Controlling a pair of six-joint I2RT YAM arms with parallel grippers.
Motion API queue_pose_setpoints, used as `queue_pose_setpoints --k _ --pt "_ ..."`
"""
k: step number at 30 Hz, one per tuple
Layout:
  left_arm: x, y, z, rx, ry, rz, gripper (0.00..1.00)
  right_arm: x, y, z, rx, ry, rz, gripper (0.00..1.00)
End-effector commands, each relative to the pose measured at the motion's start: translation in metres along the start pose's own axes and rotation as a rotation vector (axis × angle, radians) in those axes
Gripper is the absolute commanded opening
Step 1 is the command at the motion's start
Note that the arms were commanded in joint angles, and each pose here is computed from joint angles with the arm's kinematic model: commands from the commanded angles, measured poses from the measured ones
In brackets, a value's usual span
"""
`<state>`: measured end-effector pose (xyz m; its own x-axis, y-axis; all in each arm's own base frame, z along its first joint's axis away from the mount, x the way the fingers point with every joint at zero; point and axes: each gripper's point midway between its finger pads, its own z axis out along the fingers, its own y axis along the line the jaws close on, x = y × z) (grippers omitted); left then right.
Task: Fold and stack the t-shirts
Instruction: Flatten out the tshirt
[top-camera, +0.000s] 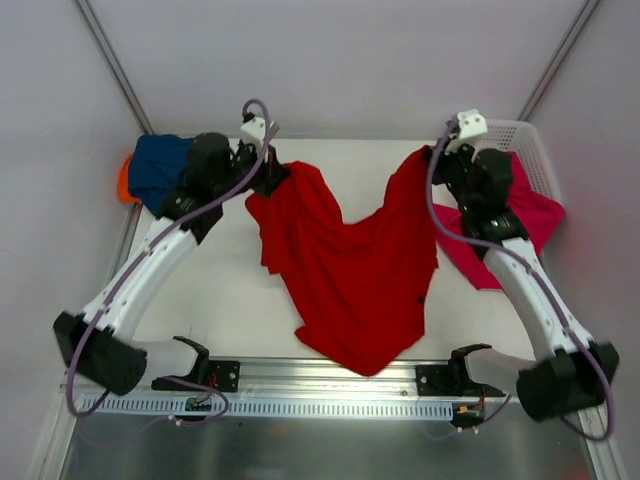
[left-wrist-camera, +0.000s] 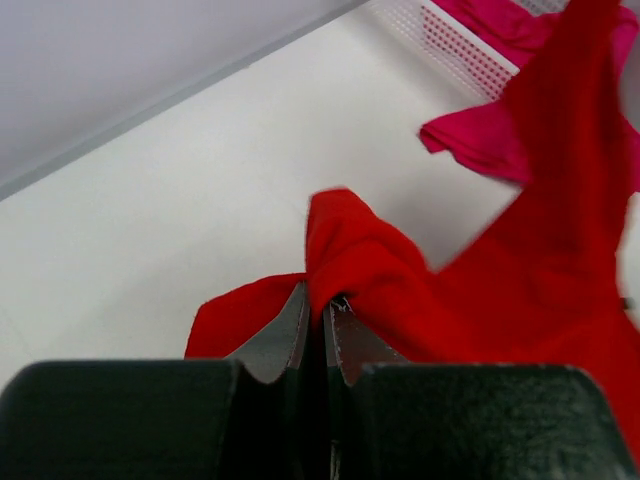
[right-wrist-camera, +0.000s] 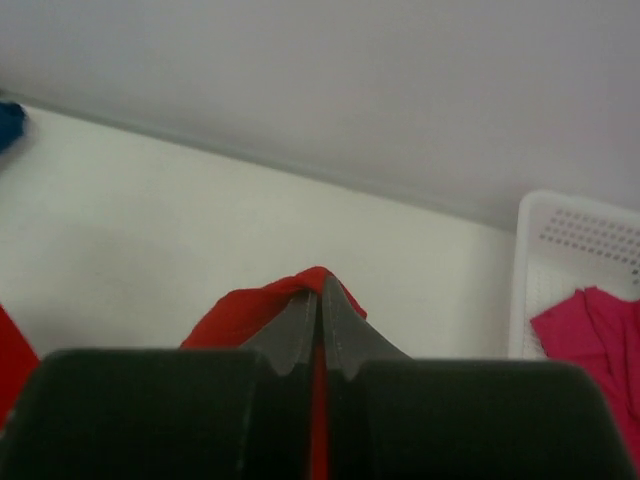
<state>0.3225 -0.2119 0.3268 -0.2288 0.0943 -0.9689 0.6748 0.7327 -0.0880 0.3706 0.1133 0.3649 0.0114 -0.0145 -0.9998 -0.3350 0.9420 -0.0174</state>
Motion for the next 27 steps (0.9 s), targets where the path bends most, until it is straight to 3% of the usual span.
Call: queue_pose_setpoints --k 1,3,4,6,8,12,16,18,19,21,22,23,24,25,26,27 --pt "-0.08 0.03 0.023 -0.001 -0.175 0.071 0.0 -0.027 -0.031 0.046 0.099 -0.053 -0.116 0.0" --pt "-0.102 0.064 0.042 -0.017 -0.197 0.044 0.0 -0.006 -0.043 0.081 0.107 0.005 -0.122 0.0" --pt "-0.111 0.069 0.047 0.007 -0.208 0.051 0.0 -0.028 -0.046 0.091 0.109 -0.035 -0.127 0.01" --pt "-0.136 0.09 0.057 0.008 -0.245 0.037 0.0 -0.02 -0.053 0.114 0.11 -0.015 -0.133 0.0" --pt "-0.166 0.093 0.053 0.031 -0.299 0.069 0.0 -0.048 -0.052 0.122 0.101 -0.068 -0.146 0.0" --pt "-0.206 0.088 0.008 0.035 -0.385 0.135 0.0 -0.094 -0.048 0.113 0.091 -0.189 -0.165 0.0" --pt "-0.223 0.049 -0.057 0.039 -0.501 0.28 0.0 -0.147 -0.038 0.068 0.086 -0.368 -0.206 0.01" --pt "-0.206 0.029 -0.092 -0.001 -0.544 0.314 0.0 -0.183 -0.023 0.021 0.047 -0.499 -0.229 0.01" --pt "-0.196 0.026 -0.101 -0.023 -0.557 0.317 0.0 -0.167 -0.018 0.012 0.025 -0.482 -0.229 0.01" --pt "-0.159 0.023 -0.128 -0.122 -0.579 0.298 0.0 -0.183 0.001 -0.038 -0.036 -0.55 -0.225 0.01" --pt "-0.151 0.006 -0.159 -0.151 -0.624 0.311 0.0 -0.161 0.01 -0.045 -0.084 -0.512 -0.215 0.01" --pt "-0.1 0.018 -0.144 -0.174 -0.533 0.223 0.0 -0.156 0.016 -0.059 -0.109 -0.509 -0.18 0.01" --pt "-0.08 0.018 -0.149 -0.202 -0.525 0.188 0.04 -0.162 0.027 -0.094 -0.136 -0.551 -0.168 0.01" --pt "-0.057 0.019 -0.151 -0.222 -0.508 0.119 0.1 -0.132 0.034 -0.098 -0.175 -0.499 -0.143 0.01" --pt "-0.01 0.015 -0.152 -0.228 -0.451 0.078 0.22 -0.121 0.04 -0.111 -0.202 -0.492 -0.083 0.01" --pt "0.013 0.013 -0.153 -0.232 -0.422 0.065 0.8 -0.124 0.048 -0.144 -0.224 -0.548 -0.071 0.01"
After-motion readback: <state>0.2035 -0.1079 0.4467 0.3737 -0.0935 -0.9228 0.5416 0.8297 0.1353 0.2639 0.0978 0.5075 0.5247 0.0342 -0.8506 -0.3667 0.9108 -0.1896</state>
